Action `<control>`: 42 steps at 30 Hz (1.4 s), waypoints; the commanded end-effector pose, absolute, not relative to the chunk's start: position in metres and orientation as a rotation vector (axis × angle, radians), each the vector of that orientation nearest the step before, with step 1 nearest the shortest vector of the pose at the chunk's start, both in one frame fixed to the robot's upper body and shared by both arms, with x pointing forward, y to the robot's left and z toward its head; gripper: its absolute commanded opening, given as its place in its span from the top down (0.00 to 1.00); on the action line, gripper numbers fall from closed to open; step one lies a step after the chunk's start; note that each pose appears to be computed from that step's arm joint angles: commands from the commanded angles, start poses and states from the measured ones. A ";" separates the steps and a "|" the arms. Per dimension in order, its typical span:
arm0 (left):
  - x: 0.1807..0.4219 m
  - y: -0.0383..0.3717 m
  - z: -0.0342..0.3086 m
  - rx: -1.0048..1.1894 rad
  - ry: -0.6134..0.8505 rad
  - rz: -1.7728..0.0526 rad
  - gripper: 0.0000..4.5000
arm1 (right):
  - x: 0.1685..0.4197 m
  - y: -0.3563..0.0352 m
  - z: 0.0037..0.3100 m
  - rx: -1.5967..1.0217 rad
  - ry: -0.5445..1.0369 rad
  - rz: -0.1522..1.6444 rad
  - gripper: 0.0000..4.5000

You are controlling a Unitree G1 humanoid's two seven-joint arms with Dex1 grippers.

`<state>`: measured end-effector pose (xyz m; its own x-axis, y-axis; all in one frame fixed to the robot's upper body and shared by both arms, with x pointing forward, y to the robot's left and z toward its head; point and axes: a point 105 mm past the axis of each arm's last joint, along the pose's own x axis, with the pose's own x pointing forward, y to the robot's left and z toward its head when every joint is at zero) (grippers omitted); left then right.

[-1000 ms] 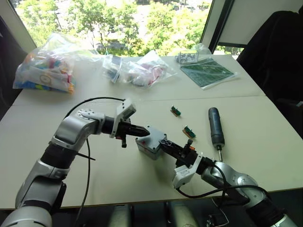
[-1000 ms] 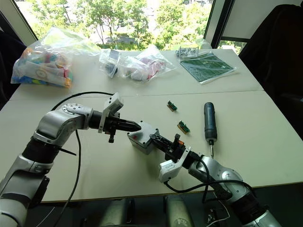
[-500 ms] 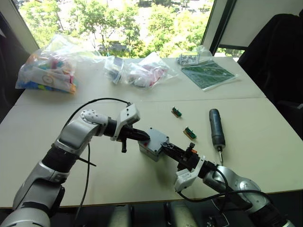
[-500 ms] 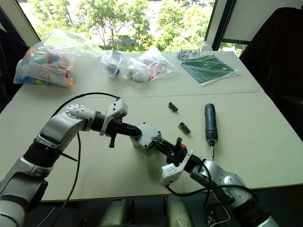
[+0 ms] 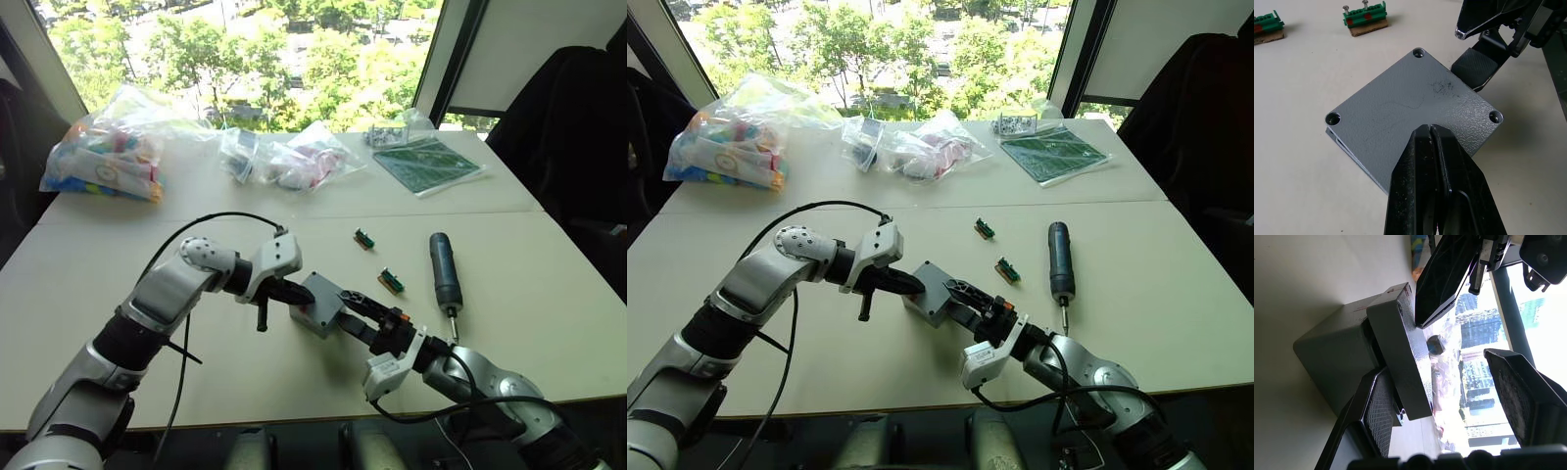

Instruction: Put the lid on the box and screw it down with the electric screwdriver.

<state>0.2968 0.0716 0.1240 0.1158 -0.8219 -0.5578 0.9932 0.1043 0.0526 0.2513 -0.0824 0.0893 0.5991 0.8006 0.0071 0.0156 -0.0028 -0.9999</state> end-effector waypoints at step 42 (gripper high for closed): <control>0.299 0.081 0.098 0.360 0.578 -1.289 1.00 | 0.248 -0.101 0.098 -1.439 -0.722 0.807 0.31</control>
<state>0.3025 0.0718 0.1228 0.1784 -0.8294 -0.5293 0.9814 0.1884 0.0355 0.2495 -0.1012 0.0852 0.5660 0.8195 -0.0899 -0.0816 -0.0528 -0.9953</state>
